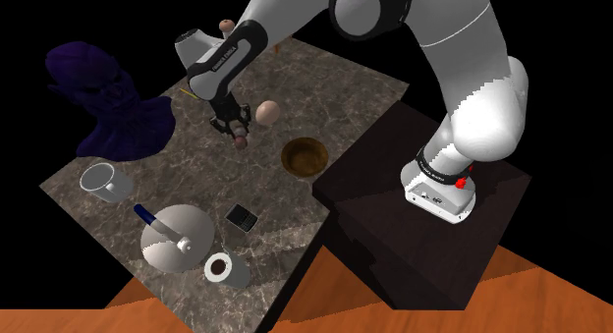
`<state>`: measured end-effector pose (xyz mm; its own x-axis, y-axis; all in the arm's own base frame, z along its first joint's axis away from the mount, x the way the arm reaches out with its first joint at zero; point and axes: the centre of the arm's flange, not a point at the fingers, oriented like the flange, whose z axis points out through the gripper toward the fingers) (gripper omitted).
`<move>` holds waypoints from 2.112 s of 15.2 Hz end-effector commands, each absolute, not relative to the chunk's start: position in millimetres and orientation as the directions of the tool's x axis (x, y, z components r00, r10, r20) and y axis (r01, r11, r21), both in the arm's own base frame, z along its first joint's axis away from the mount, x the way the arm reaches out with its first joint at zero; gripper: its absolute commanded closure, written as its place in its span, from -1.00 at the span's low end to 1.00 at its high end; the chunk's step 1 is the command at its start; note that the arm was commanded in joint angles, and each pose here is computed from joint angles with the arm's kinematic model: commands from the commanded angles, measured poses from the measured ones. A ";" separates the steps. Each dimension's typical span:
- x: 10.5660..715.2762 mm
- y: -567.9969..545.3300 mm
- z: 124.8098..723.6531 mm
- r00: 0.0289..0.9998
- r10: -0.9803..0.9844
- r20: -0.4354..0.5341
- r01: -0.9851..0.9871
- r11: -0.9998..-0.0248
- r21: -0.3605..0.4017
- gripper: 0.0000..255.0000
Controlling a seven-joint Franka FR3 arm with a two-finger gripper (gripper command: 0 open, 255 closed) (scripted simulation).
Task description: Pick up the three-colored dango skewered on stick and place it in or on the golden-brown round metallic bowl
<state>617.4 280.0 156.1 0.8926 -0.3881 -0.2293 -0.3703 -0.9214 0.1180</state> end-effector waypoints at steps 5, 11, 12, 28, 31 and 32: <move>617.9 279.5 187.1 0.893 -0.388 -0.230 -0.370 -0.921 0.118 1.00; 605.6 274.7 209.3 0.893 -0.388 -0.230 -0.370 -0.921 0.118 1.00; 593.3 269.8 209.9 0.893 -0.388 -0.230 -0.370 -0.921 0.118 1.00; 397.0 192.5 219.0 0.893 -0.388 -0.230 -0.370 -0.921 0.118 1.00; 383.9 187.3 209.1 0.893 -0.388 -0.230 -0.370 -0.921 0.118 1.00; 383.9 187.3 203.8 0.893 -0.388 -0.230 -0.370 -0.921 0.118 1.00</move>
